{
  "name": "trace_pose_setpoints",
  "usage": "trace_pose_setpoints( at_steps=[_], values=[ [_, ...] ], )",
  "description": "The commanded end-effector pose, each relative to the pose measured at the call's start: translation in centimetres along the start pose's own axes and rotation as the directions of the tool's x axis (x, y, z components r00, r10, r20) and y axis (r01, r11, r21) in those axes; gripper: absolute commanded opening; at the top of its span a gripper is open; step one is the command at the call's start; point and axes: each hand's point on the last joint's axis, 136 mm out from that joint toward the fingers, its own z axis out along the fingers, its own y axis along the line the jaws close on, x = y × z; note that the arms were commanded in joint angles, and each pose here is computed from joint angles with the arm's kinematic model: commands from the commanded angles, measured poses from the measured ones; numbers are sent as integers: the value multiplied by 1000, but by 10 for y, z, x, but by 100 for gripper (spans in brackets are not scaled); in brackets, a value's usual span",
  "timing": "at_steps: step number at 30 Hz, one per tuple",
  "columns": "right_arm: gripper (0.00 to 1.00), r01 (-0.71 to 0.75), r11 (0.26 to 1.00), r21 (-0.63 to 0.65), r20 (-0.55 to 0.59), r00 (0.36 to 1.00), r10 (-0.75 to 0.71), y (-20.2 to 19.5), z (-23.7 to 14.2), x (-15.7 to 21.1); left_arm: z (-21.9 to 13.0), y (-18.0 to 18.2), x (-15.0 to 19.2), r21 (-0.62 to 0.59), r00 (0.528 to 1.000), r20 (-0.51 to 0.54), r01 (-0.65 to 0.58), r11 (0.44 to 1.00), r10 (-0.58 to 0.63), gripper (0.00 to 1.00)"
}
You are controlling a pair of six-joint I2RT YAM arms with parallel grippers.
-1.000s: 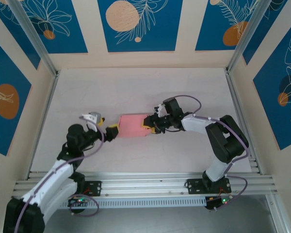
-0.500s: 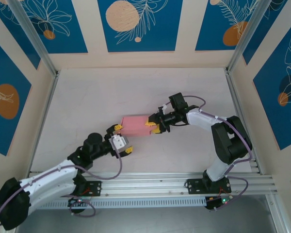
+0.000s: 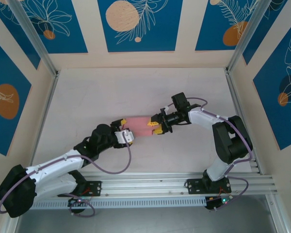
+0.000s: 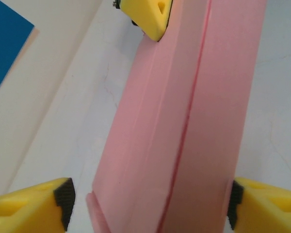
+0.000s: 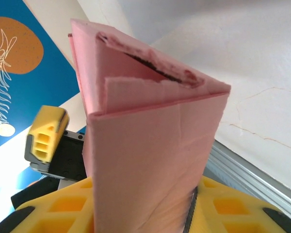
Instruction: Fold the paper box
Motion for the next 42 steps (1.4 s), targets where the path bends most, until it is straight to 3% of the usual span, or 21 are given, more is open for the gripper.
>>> trace_pose_setpoints(
  at_steps=[1,5,16,19,23,29,31,37,42],
  values=[
    [39,-32,999,-18,-72,997,31,3,0,11,-2,1,-11,32,1000,12,-28,999,28,64],
    [41,-38,999,-18,-64,997,36,1,-2,9,-3,1,-14,71,1000,-8,-12,997,13,50],
    [60,-17,999,-42,10,1000,18,-2,-25,2,-6,-7,-18,212,994,-87,81,974,-64,34],
    [71,-11,999,-48,60,998,14,-4,-39,0,-5,-10,-14,271,985,-136,138,953,-104,34],
    [77,-7,999,-43,157,988,14,-12,-64,-4,-2,-13,-7,356,961,-217,241,903,-171,34],
    [77,59,998,8,335,940,-58,-15,-104,-5,-4,-11,-12,492,918,-304,381,783,-255,33],
    [77,99,994,51,384,917,-111,-12,-112,-3,-3,-9,-11,515,908,-330,402,757,-257,37],
    [77,182,965,186,473,844,-251,-8,-123,-1,4,-1,-10,571,887,-354,455,683,-295,35],
    [76,226,914,336,497,782,-376,-7,-123,-3,20,1,-2,577,886,-338,461,674,-317,35]
  ],
)
